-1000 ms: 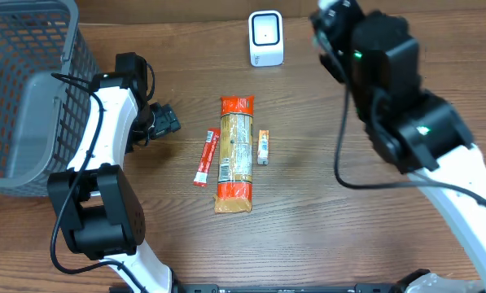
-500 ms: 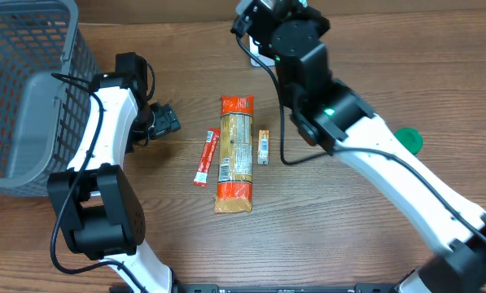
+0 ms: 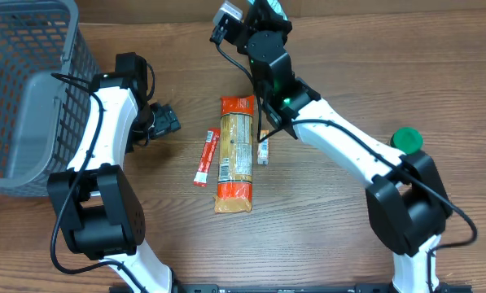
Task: Scan the item barcode
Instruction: 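Lift the wipes packet and carry it toward the white scanner, then hold the wipes packet in front of the scanner with the right gripper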
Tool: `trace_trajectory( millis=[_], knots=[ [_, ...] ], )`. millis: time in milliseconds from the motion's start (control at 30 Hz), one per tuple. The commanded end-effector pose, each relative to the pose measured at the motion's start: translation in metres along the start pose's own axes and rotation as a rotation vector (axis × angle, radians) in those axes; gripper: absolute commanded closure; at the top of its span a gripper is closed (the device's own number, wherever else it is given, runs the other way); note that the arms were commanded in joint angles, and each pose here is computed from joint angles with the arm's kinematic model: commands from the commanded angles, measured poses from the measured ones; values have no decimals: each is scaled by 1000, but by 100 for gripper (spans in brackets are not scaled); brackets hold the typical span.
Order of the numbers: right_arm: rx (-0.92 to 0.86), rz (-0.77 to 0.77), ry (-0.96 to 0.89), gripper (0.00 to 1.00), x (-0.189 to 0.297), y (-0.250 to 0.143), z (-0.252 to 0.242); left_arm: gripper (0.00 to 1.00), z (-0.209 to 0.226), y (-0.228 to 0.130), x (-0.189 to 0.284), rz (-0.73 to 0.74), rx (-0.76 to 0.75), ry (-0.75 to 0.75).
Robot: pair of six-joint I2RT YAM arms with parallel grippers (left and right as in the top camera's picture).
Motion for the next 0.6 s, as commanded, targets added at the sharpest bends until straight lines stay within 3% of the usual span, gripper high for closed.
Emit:
trace_trajectory(
  millis=[0, 333, 567],
  knots=[
    [-32, -53, -24, 97, -17, -7, 0, 0, 1, 0, 6, -19, -25, 2],
    [-90, -158, -67, 96, -34, -30, 37, 0, 1, 0, 6, -19, -25, 3],
    [-82, -145, -69, 96, -47, -58, 46, 0, 1, 0, 6, -19, -25, 3]
  ],
)
Point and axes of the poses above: each gripper's point midway between its finger pads, its own x axis back along the fingers, its own z axis along the line the jaws close on, y = z × x, the point moved 6 cm from there along x, back along the fingers, and after that the axes turned 14 degrees about -x, right-handed, at the moved point
